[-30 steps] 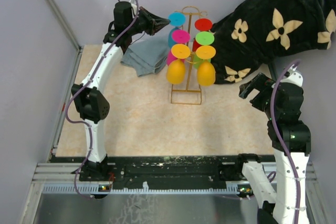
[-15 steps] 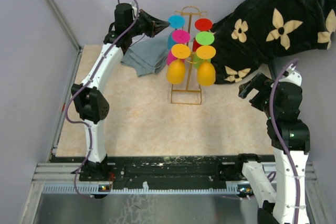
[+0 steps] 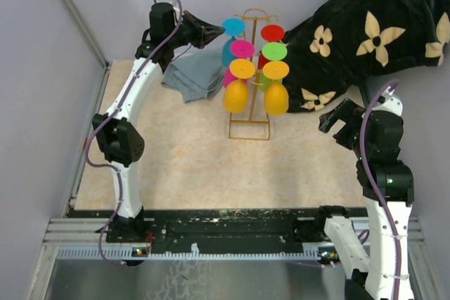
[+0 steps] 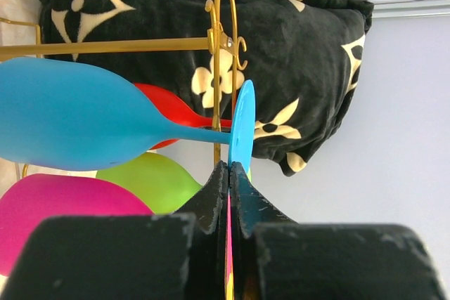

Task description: Take the wine glass off the wine glass rack

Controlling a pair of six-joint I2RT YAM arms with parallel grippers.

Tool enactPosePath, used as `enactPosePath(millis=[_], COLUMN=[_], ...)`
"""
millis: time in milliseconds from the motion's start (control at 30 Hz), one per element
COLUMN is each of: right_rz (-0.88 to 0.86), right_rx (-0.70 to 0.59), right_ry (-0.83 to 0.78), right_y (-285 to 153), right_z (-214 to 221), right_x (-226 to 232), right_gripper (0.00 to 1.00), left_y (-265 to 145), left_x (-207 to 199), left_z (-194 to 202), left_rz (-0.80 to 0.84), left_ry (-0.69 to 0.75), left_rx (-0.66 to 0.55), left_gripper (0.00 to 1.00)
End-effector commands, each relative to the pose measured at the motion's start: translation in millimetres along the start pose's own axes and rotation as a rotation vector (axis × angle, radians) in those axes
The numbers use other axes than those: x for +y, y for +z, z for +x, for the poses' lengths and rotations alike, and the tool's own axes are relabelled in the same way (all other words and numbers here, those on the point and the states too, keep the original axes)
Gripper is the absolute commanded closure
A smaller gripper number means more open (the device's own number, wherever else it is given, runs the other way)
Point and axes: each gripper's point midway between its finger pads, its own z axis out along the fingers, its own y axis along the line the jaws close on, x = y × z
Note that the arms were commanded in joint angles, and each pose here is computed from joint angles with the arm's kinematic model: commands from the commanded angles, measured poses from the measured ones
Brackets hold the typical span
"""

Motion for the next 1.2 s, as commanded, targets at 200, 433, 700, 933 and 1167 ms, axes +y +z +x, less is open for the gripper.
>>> enactPosePath(millis=[200,433,700,933,1167], right_rz=[-0.026,-0.023,-0.045,-0.122,-0.273], right_rx=[-0.044,-0.056,-0.099,-0.118,-0.087], right_ry=[0.008,0.005,-0.033,-0.069,-0.114], right_y=[-1.8,-4.4,-8.7,3.2,25.2], right_z=[-10.3,-14.2,-44.4,-79.6,-116.6], right_x=[5.8,6.0,20.9,51.3,100.7], right_gripper=[0.02,0.02,0.01,0.02,0.02], left_y=[-25.8,-39.8,-78.3,-109.4,-143.6], left_x=[-26.1,-29.5,-24.5,-13.6,-37.2], left_z=[-12.5,-33.6,-81.3,-94.2,-90.2], left_rz=[0.033,0.051,0.080,0.040,0.010], left_ry=[0.003,0.041,0.215,0.442,0.882], left_rx=[-0.044,-0.083,-0.137,-0.126,-0.184], left_gripper=[1.00,1.00,1.00,1.00,1.00])
